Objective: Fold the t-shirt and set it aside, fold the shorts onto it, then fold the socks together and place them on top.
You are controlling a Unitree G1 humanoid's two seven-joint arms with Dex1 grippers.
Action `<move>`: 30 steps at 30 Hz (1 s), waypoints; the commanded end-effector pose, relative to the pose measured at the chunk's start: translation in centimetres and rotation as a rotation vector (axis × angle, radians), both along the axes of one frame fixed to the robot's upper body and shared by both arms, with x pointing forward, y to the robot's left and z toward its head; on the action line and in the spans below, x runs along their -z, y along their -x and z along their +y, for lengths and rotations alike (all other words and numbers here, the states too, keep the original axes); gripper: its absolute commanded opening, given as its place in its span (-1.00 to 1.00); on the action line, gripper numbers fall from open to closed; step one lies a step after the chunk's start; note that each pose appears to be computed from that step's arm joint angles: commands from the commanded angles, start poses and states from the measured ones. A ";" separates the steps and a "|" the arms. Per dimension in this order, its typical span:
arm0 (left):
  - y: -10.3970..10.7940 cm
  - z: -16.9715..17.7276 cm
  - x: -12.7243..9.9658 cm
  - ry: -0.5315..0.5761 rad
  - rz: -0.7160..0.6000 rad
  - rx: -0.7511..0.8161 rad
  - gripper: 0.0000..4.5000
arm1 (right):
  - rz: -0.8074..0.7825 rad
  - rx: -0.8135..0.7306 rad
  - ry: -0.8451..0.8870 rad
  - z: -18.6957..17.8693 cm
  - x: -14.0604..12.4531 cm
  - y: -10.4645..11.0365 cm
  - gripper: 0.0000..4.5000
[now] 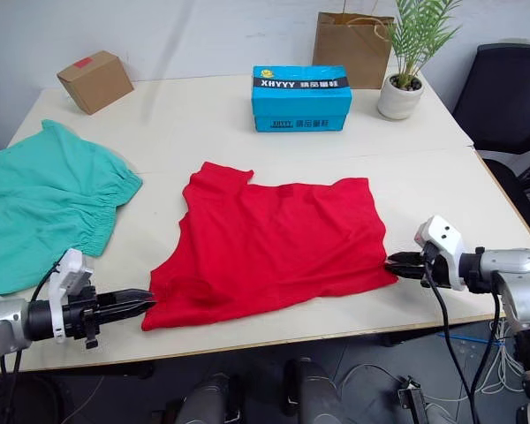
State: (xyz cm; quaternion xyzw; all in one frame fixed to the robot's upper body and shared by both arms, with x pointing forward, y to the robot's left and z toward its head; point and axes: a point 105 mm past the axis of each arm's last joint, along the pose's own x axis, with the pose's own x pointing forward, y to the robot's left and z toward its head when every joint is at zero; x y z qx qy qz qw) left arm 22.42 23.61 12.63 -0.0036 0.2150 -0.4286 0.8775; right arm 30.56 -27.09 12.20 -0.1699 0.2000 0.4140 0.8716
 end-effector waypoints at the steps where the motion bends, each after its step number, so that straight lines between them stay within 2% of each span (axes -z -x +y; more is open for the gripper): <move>1: -0.5 1.5 -2.2 -0.024 -0.144 -0.051 0.14 | -0.171 0.058 -0.011 -1.4 -3.3 -0.2 0.21; 4: 0.0 2.0 -3.5 -0.011 -0.211 -0.047 0.55 | -0.253 0.101 -0.070 -2.0 -5.6 0.2 0.68; 6: 0.8 1.5 -3.8 -0.013 -0.218 0.007 0.55 | -0.243 0.112 -0.160 -1.2 -6.7 0.9 0.97; 9: 1.8 0.4 -3.8 -0.013 -0.205 0.089 0.55 | -0.190 0.103 -0.208 0.6 -6.6 1.8 0.99; 11: 2.6 -1.2 -3.3 -0.022 -0.188 0.172 0.55 | -0.168 0.053 -0.263 3.1 -6.0 2.8 0.99; 12: 2.9 -1.8 -3.0 -0.026 -0.182 0.204 0.38 | -0.168 0.030 -0.282 4.1 -5.8 3.3 1.00; 13: 3.2 -2.8 -2.6 -0.028 -0.182 0.239 0.30 | -0.181 0.011 -0.298 5.3 -5.4 3.6 1.00; 15: 3.4 -4.1 -1.9 -0.039 -0.194 0.281 0.01 | -0.200 -0.029 -0.318 7.1 -4.7 4.1 1.00; 18: 2.5 -6.6 -0.8 -0.005 -0.254 0.294 -0.43 | -0.223 -0.177 -0.240 10.0 -1.8 5.4 0.72; 22: 1.3 -8.5 0.1 -0.002 -0.305 0.304 -1.00 | -0.268 -0.205 -0.208 10.9 0.3 5.3 0.09; 24: 0.6 -8.9 0.6 -0.033 -0.350 0.292 -1.00 | -0.292 -0.205 -0.192 11.0 0.8 5.0 -0.25; 28: -0.1 -8.4 2.6 -0.096 -0.340 0.263 -1.00 | -0.308 -0.132 -0.167 9.6 2.1 4.2 -0.92; 30: -0.8 -7.9 3.2 -0.111 -0.346 0.209 -1.00 | -0.301 -0.089 -0.148 8.3 2.7 3.9 -0.98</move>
